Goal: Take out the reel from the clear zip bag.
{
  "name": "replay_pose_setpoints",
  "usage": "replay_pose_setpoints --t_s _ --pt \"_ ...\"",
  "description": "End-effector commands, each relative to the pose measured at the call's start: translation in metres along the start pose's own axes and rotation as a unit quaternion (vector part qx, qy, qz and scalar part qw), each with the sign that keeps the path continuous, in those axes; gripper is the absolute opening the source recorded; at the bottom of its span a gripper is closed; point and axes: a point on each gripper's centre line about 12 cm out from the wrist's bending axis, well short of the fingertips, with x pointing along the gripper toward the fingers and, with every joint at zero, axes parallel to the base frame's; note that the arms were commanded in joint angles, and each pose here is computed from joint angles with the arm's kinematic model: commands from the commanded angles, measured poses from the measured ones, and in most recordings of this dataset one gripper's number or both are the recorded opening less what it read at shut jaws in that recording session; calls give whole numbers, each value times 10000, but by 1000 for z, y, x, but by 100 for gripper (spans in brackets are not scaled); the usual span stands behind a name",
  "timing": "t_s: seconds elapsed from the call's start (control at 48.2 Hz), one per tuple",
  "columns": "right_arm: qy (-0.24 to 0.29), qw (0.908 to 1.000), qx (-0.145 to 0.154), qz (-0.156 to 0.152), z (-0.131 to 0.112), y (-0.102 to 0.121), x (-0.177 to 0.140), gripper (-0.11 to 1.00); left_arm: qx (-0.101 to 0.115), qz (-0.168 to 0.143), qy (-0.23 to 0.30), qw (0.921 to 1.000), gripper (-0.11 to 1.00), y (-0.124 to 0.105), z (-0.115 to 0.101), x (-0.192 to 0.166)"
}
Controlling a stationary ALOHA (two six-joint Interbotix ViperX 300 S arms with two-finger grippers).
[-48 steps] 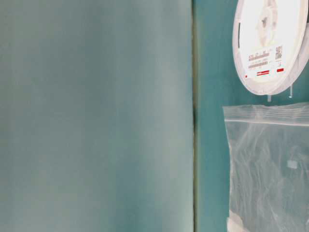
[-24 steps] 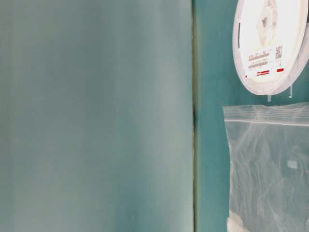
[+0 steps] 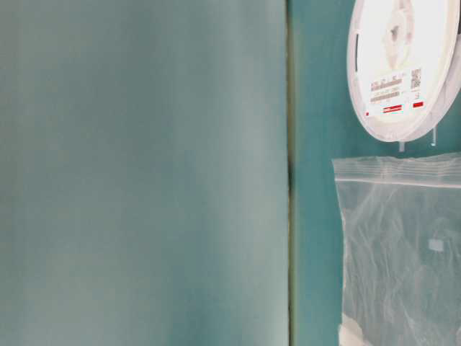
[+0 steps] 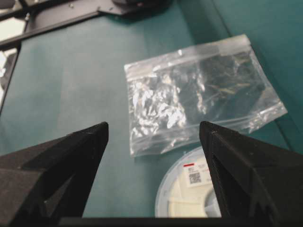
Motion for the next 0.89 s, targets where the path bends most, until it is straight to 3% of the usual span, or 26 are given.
replay_pose_setpoints --t_s 0.0,0.871 --pt "-81 10000 -48 13 5 1 1 93 69 -17 -121 9999 88 -1 9 0" --pt "-88 10000 -40 15 5 1 0 93 53 -24 -159 9999 87 -2 10 0"
